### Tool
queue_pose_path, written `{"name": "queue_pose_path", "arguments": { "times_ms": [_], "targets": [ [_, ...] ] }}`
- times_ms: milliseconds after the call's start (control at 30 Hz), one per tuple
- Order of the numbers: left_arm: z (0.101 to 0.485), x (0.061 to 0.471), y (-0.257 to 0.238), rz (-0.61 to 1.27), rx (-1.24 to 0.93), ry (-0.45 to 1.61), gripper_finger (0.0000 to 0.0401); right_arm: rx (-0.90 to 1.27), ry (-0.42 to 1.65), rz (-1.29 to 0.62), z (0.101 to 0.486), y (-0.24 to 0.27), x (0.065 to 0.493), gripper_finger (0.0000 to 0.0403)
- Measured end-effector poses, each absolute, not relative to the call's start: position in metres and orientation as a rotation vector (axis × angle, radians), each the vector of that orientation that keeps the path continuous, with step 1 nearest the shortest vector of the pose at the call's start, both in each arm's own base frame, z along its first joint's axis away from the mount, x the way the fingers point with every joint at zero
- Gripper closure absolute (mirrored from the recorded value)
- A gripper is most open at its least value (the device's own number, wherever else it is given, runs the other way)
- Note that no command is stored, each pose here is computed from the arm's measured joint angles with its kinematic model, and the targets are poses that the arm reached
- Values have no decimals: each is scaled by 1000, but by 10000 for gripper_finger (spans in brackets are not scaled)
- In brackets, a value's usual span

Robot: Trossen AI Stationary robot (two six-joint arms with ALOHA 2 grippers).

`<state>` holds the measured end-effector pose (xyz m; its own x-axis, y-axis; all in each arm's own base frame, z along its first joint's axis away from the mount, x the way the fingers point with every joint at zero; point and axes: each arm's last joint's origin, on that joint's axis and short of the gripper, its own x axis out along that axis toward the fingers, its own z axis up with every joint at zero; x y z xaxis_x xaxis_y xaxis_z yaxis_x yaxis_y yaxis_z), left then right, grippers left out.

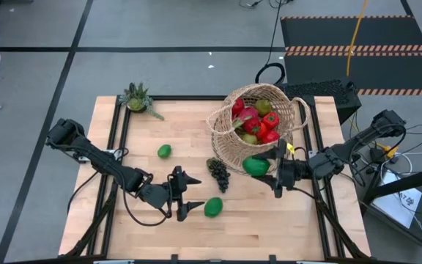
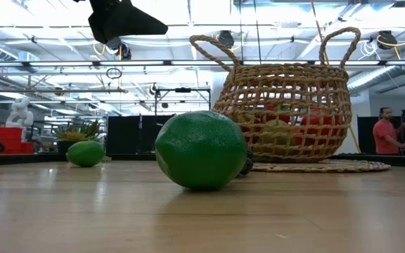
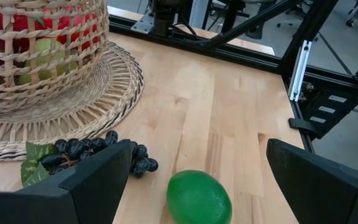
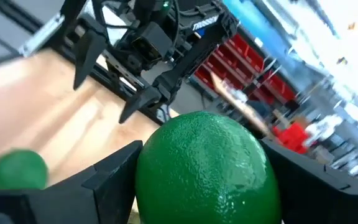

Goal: Build produce basket
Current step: Put the green lime into the brown basket

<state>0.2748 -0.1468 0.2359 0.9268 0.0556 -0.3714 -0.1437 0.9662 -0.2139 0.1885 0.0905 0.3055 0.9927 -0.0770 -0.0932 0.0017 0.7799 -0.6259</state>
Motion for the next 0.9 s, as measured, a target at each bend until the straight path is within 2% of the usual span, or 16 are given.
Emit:
{"name": "queue_pose_path", "arguments": {
  "times_ms": [333, 500, 900],
  "targets": [
    [237, 275, -147, 102, -242, 365, 32, -1149, 95, -34, 309, 91, 189, 103],
    [237, 275, -147, 102, -241, 365, 32, -1318, 83, -39, 312, 91, 189, 103],
    [236, 275, -147, 102, -240, 366, 32, -1373, 85, -36, 311, 91, 189, 103]
  ]
}}
